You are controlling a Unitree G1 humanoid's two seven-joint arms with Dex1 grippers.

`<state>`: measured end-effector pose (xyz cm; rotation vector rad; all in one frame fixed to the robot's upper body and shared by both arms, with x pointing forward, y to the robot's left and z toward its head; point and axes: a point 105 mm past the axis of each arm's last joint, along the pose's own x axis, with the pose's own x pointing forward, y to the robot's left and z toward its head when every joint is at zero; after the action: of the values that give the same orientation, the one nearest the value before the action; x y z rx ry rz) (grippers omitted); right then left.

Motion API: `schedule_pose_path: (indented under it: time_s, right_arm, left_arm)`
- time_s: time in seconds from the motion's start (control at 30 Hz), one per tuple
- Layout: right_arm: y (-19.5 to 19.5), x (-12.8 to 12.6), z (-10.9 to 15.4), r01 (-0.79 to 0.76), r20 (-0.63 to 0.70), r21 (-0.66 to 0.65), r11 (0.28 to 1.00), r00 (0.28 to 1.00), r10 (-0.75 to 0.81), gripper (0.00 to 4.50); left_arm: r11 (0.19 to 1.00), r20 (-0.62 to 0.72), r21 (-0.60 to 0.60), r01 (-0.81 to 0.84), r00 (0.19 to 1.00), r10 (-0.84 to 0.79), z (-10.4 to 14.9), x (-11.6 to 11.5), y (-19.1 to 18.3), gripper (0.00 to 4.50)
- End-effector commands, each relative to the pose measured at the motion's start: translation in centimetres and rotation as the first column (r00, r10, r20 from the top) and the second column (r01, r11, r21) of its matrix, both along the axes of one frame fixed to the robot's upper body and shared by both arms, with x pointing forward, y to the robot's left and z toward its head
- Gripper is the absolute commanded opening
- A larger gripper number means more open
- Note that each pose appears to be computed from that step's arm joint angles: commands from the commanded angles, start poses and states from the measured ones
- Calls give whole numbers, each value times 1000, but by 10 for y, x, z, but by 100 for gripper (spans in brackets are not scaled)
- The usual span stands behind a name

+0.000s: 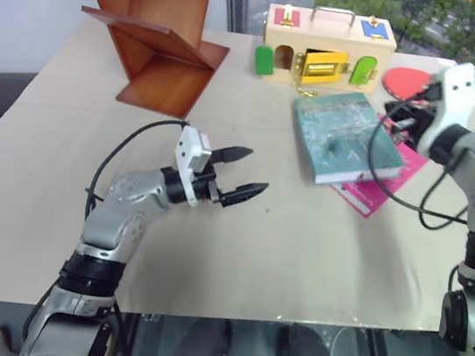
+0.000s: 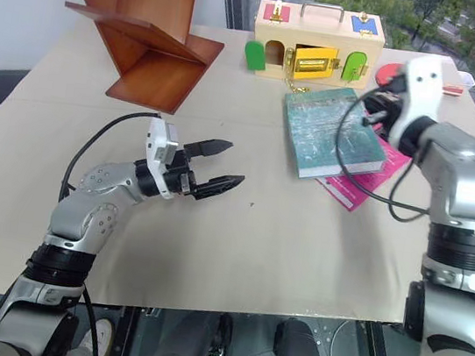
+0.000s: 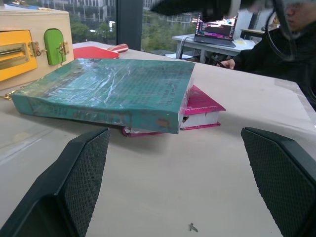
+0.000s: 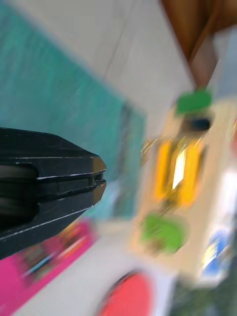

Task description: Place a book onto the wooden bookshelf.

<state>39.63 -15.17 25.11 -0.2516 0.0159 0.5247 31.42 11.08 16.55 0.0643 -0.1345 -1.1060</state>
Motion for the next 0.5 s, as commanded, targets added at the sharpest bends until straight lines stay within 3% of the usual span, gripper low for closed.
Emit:
schedule_pose_path:
  time_s: [0.03, 0.23, 0.37, 0.5]
  right_arm:
    - [10, 9, -22, -8, -19, -80, 997, 1000, 7, 7]
    - [1, 4, -79, -64, -177, -178, 982, 984, 32, 7]
    - [-26, -22, -124, -84, -340, -220, 972, 941, 4, 7]
    - [-55, -41, -141, -30, -401, -214, 976, 914, -60, 7]
  left_arm:
    - [1000, 46, -4, -26, 999, 26, 7, -3, 8, 450]
    - [999, 49, -4, -50, 998, 50, 6, -8, 12, 450]
    - [999, 47, -2, -54, 997, 54, 6, -11, 12, 450]
    - [999, 45, 1, -50, 998, 50, 7, -11, 11, 450]
